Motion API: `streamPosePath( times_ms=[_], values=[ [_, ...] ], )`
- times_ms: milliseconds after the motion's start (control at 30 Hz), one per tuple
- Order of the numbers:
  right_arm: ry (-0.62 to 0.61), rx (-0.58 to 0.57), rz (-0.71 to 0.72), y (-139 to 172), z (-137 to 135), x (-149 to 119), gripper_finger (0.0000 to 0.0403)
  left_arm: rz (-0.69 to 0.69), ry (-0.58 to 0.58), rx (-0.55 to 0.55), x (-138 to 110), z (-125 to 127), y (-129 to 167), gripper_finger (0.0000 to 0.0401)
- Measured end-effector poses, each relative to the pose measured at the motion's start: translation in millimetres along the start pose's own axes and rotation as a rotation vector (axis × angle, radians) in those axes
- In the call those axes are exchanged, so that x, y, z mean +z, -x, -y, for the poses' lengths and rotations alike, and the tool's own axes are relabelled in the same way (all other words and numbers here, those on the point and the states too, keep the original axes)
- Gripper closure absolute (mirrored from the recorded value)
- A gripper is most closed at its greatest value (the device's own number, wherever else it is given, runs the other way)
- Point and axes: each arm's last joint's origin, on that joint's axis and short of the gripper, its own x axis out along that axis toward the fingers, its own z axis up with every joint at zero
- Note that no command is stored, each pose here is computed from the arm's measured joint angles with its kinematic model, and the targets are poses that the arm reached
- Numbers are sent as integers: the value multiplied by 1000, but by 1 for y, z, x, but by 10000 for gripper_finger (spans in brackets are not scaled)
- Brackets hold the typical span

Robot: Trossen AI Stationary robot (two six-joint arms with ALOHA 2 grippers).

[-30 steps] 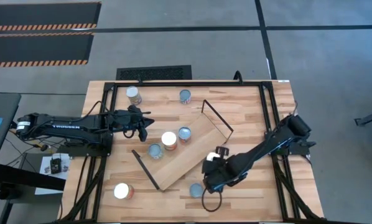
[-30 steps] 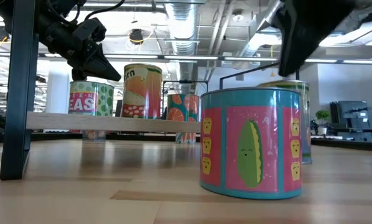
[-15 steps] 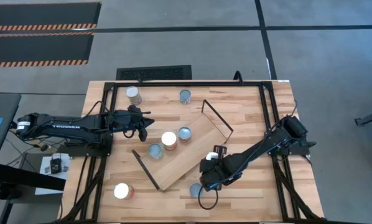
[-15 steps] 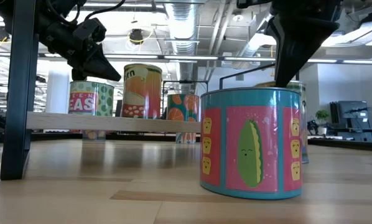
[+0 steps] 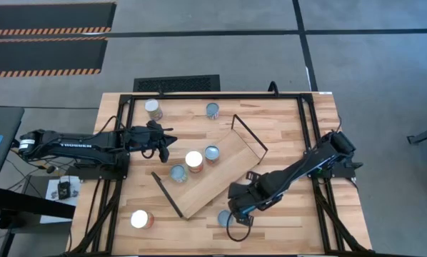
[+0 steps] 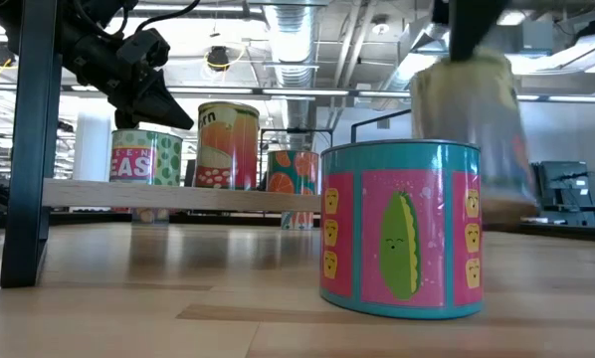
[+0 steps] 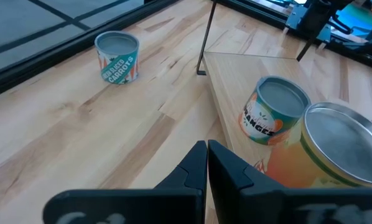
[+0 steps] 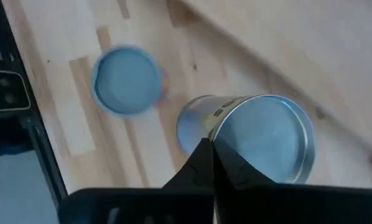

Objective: Pick and place cans onto a shelf
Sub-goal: Put the bottom canned peaches on the shelf

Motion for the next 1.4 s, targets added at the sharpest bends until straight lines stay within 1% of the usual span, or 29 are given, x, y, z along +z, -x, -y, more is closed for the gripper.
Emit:
streamPosePath(
  times_ms=[100, 167, 267, 367, 500, 633, 733, 833, 933, 1067, 1200, 1400],
  values=[
    [-20, 6, 19, 22, 3, 11, 399, -5, 0, -16, 0, 0, 0, 401],
    [-48, -15, 42, 37, 13, 22, 400, -10, 0, -26, 0, 1, 0, 401],
    [-113, -54, 65, 50, 34, 40, 400, -10, 0, -27, 0, 1, 0, 401],
    [-172, -88, 100, 55, 59, 59, 400, -10, 0, -27, 0, 1, 0, 401],
    [-220, -140, 96, 51, 93, 77, 400, -10, 0, -28, 0, 1, 0, 401],
    [-249, -211, 103, 47, 121, 87, 400, -9, 0, -26, 0, 1, 0, 401],
    [-270, -245, 89, 42, 139, 92, 400, -7, 7, -19, 0, 1, 0, 401],
    [-273, -249, 106, 36, 153, 98, 400, -4, 8, -14, 0, 0, 0, 401],
    [-300, -235, 139, 26, 163, 105, 400, -3, 8, -12, 0, 0, 0, 401],
    [-305, -240, 132, 19, 173, 108, 400, -1, 9, -9, 0, 0, 0, 401],
    [-292, -237, 101, 2, 177, 114, 400, 3, 9, -9, 1, 0, 0, 401],
    [-290, -232, 63, -17, 174, 118, 400, 3, 23, -8, 1, 0, 0, 401]
  ],
)
